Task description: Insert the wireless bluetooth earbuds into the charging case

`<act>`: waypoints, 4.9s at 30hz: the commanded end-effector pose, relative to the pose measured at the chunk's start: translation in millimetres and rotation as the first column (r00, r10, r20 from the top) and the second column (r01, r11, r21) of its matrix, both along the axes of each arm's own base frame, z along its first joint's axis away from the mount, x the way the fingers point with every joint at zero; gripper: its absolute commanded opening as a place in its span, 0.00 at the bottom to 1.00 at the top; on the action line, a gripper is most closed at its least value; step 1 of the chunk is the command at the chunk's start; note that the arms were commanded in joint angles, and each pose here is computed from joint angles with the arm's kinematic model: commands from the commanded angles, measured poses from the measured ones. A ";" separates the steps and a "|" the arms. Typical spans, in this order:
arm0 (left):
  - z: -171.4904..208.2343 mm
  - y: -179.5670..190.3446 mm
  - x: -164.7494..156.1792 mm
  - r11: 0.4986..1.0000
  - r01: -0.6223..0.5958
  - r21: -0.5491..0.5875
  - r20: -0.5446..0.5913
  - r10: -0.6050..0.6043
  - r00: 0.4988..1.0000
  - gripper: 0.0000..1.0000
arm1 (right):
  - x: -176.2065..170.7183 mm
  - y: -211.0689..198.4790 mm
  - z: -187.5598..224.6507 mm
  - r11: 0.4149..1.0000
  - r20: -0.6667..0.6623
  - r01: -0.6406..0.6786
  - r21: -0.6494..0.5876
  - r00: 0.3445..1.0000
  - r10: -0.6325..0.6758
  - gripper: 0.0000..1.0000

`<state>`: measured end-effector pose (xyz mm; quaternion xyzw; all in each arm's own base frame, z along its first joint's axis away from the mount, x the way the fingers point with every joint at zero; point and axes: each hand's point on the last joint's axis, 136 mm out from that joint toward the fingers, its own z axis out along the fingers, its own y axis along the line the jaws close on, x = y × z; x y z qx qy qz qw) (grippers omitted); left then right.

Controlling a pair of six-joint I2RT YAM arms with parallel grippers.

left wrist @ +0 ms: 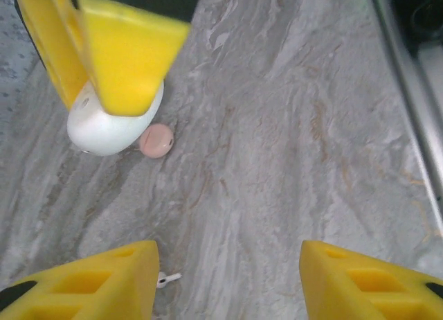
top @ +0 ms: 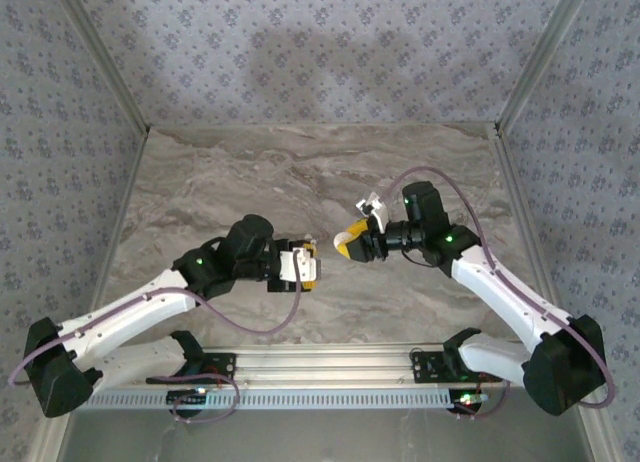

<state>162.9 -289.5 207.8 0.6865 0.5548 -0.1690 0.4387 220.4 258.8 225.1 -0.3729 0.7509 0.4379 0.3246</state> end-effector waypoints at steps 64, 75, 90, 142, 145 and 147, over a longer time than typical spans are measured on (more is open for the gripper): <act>75.5 -12.6 -11.7 0.808 0.110 -0.579 -0.162 -0.246 0.956 0.10 | -46.4 -2.5 42.4 0.965 0.676 -0.261 -0.011 0.709 0.199 0.51; 78.9 -14.7 -16.5 0.797 0.129 -0.590 -0.179 -0.285 0.942 0.09 | -57.1 22.3 60.8 0.915 0.741 -0.403 0.003 0.615 0.268 0.46; 80.5 -14.7 -14.1 0.798 0.118 -0.591 -0.177 -0.272 0.946 0.09 | -64.4 37.2 66.4 0.891 0.748 -0.454 0.000 0.591 0.301 0.30; 25.8 -7.6 -16.4 0.951 0.101 -0.291 -0.163 -0.154 0.975 0.14 | -49.3 46.4 19.9 0.890 0.508 -0.387 -0.242 0.731 0.456 0.35; 26.9 -7.8 -17.6 0.949 0.103 -0.299 -0.167 -0.159 0.973 0.14 | -38.5 44.1 21.9 0.911 0.510 -0.342 -0.228 0.755 0.411 0.36; 26.4 -7.4 -17.9 0.948 0.100 -0.301 -0.170 -0.157 0.973 0.13 | -31.4 41.7 25.4 0.926 0.514 -0.315 -0.209 0.770 0.378 0.36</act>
